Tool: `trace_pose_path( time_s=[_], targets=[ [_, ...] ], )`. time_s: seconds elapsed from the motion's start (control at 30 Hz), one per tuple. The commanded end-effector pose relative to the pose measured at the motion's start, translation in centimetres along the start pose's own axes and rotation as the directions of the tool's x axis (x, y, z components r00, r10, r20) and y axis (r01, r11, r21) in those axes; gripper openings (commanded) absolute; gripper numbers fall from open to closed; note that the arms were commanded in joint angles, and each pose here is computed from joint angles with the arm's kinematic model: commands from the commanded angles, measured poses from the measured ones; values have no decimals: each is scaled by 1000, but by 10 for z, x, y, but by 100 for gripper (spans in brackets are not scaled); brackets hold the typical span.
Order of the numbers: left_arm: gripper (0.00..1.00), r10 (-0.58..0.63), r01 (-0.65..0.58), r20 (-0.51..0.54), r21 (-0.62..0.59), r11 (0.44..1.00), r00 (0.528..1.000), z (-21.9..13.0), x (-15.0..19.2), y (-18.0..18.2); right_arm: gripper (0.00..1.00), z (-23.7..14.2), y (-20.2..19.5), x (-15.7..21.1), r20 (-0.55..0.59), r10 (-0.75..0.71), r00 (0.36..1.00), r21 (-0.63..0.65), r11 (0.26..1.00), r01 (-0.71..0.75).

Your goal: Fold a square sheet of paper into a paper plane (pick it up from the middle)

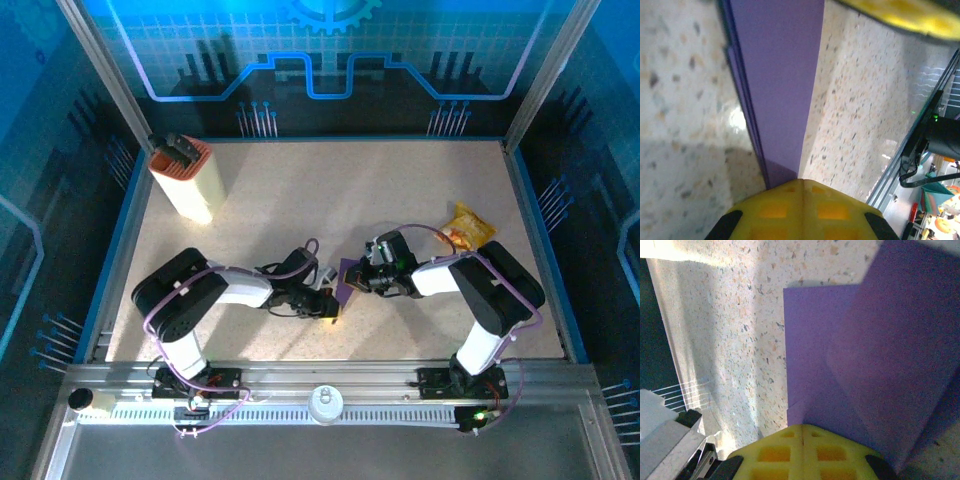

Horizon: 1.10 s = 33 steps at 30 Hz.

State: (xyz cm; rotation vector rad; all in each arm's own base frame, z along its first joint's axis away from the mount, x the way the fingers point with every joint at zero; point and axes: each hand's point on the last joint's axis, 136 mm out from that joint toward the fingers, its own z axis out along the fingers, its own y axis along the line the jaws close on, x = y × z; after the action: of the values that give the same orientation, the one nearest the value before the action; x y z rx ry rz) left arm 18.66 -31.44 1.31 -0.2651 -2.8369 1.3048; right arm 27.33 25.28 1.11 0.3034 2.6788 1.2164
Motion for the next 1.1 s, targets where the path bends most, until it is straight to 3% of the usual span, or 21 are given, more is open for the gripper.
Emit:
trace_pose_path(
  time_s=[0.0,0.17,0.33,0.6,0.73,1.07],
  targets=[
    [3,-101,82,-159,-122,989,982,-3,59,32,7,4,-66,22,-27,87,996,234,969,-79],
    [4,-102,78,-187,-132,988,977,-9,77,36,7,4,-64,22,-29,85,996,228,971,-76],
    [4,-24,17,-143,-50,999,989,-23,72,8,7,4,-62,22,-31,81,996,225,972,-72],
    [5,18,-23,97,56,998,995,-47,-2,-43,7,4,-57,22,-27,78,997,212,975,-70],
    [2,-5,1,104,43,999,995,-30,-36,-45,7,5,-55,21,-27,78,997,202,977,-71],
    [2,-33,37,125,-33,999,992,1,-73,-22,8,8,-47,19,-35,82,996,171,982,-75]
  ],
)
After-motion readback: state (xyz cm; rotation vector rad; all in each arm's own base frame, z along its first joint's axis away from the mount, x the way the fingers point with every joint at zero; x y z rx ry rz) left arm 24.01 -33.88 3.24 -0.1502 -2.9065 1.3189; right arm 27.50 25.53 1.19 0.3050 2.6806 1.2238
